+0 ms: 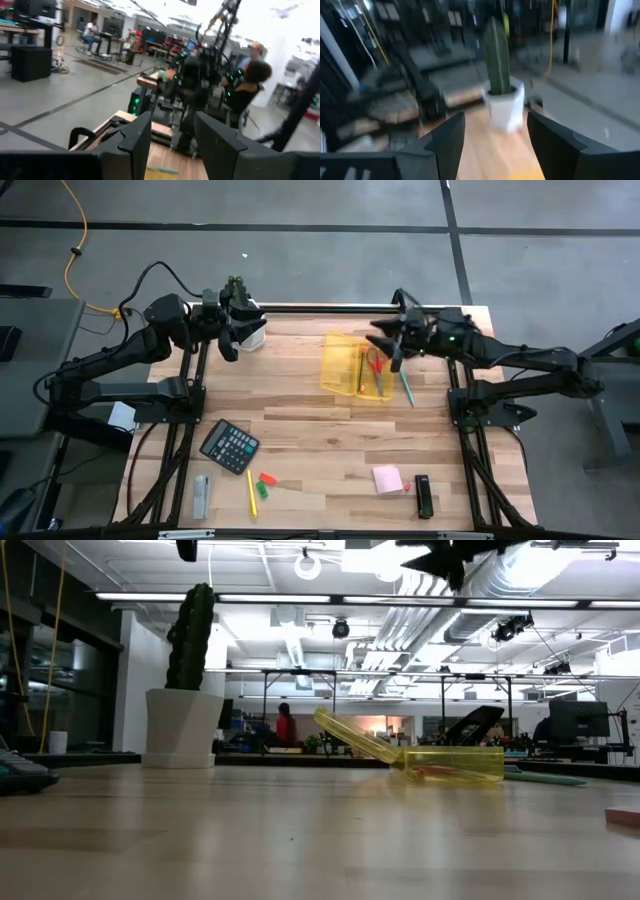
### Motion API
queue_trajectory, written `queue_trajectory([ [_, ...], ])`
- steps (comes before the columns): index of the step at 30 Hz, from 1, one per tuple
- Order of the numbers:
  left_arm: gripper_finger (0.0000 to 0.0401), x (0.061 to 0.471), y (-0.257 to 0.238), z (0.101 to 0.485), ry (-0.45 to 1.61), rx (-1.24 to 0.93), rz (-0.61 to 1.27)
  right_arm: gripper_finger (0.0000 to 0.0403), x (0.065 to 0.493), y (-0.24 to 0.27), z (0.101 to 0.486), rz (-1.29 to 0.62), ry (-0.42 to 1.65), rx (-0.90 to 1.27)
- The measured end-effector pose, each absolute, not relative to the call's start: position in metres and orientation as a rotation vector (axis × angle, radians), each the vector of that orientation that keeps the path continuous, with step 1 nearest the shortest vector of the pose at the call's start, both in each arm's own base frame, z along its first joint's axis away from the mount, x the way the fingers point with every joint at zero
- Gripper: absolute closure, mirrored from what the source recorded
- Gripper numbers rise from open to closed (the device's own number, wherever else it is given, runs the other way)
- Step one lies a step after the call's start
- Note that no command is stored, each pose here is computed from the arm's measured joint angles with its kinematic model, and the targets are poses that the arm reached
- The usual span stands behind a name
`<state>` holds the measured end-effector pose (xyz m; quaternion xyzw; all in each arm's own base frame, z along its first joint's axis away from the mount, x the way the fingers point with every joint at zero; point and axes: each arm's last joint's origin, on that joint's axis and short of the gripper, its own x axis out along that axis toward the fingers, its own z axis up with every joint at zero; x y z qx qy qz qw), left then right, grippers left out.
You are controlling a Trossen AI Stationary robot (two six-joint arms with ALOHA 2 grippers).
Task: Pack school essentials
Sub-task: Put the light blue pen into the yellow supply box
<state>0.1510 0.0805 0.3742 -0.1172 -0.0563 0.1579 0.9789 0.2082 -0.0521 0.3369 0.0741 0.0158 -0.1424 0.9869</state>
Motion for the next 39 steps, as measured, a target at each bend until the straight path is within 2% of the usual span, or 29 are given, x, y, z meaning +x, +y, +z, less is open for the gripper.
queue_trajectory([
  [3,0.026,0.152,0.079,0.373,-0.09,-0.219,0.271,0.0196,0.209,-0.052,0.347,-0.27,-0.062,0.076],
  [7,0.026,0.152,0.079,0.371,-0.066,-0.208,0.253,0.0196,0.209,-0.052,0.349,-0.261,-0.077,0.015],
  [14,0.0261,0.152,0.079,0.37,-0.061,-0.21,0.255,0.0196,0.209,-0.052,0.351,-0.261,-0.096,0.018],
  [18,0.0261,0.152,0.079,0.37,-0.061,-0.234,0.259,0.0196,0.208,-0.053,0.348,-0.314,-0.081,0.097],
  [21,0.0261,0.152,0.079,0.37,-0.062,-0.253,0.26,0.0196,0.204,-0.054,0.332,-0.391,0.078,0.173],
  [26,0.0261,0.152,0.079,0.37,-0.063,-0.253,0.262,0.0196,0.188,-0.05,0.29,-0.473,0.519,0.368],
  [31,0.0261,0.152,0.079,0.37,-0.063,-0.253,0.263,0.0196,0.159,-0.042,0.248,-0.66,0.92,0.614],
  [34,0.0261,0.152,0.079,0.37,-0.063,-0.253,0.263,0.0196,0.148,-0.035,0.219,-0.746,1.019,0.753],
  [39,0.0261,0.152,0.079,0.37,-0.064,-0.254,0.263,0.0196,0.147,-0.025,0.175,-0.683,1.008,0.871],
])
